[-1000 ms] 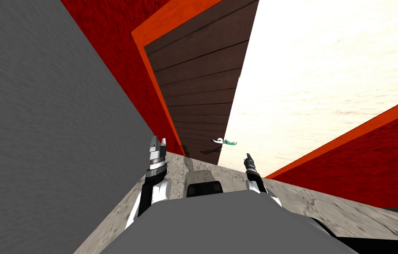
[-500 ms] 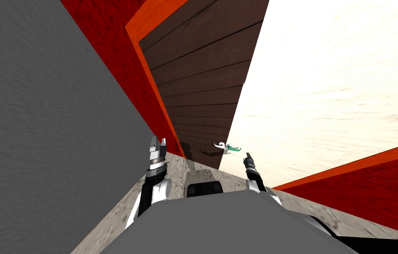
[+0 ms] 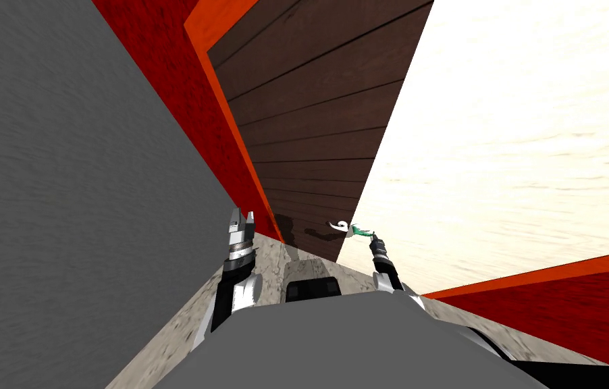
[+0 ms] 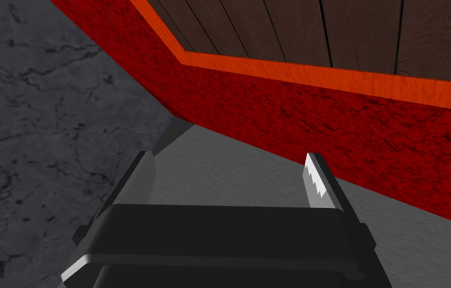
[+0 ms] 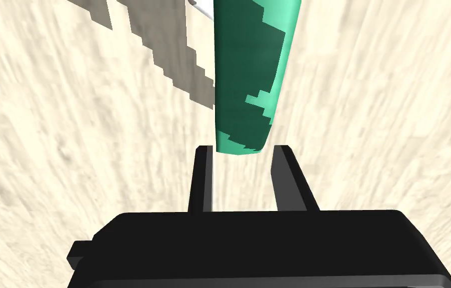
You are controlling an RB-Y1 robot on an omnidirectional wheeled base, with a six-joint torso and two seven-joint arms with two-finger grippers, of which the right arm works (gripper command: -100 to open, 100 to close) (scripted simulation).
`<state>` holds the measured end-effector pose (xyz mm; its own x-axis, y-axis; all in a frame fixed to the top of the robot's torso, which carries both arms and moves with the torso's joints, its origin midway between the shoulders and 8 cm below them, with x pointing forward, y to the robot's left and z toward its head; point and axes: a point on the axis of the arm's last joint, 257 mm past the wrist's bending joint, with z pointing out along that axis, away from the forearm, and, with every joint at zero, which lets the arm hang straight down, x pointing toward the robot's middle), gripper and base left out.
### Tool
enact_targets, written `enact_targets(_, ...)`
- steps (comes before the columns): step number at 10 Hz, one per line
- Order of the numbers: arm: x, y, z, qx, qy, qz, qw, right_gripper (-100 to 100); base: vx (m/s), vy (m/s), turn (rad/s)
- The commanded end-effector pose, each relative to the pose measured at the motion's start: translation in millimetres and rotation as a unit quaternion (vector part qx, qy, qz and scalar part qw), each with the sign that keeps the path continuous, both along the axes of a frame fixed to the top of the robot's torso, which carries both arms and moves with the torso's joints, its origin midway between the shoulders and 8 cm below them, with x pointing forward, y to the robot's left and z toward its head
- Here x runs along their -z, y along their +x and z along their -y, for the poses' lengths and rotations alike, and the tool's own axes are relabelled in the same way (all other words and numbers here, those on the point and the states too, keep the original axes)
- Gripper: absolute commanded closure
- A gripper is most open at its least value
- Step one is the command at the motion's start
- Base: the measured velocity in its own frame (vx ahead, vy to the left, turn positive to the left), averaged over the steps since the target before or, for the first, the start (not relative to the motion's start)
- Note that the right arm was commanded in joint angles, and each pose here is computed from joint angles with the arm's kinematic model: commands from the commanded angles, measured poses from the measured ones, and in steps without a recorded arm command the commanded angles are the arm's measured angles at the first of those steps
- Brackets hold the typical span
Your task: Pull the door open
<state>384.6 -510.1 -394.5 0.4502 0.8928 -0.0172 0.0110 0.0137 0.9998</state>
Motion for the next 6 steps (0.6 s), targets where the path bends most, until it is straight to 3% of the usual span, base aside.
enact_targets(1, 1.3, -0.9, 0.3, 0.001, 0.001, -0.002, 1.0, 100, -0.025, 0.007, 0.0)
enact_targets(4, 1.3, -0.9, 0.3, 0.001, 0.001, -0.002, 1.0, 100, -0.004, -0.002, 0.001)
enact_targets(5, 2.7, -8.7, 9.5, 0.007, -0.001, -0.006, 1.0, -100, -0.109, 0.058, -0.065)
enact_targets(6, 2.7, -8.9, 9.7, 0.006, -0.001, -0.007, 1.0, -100, -0.18, 0.095, -0.061)
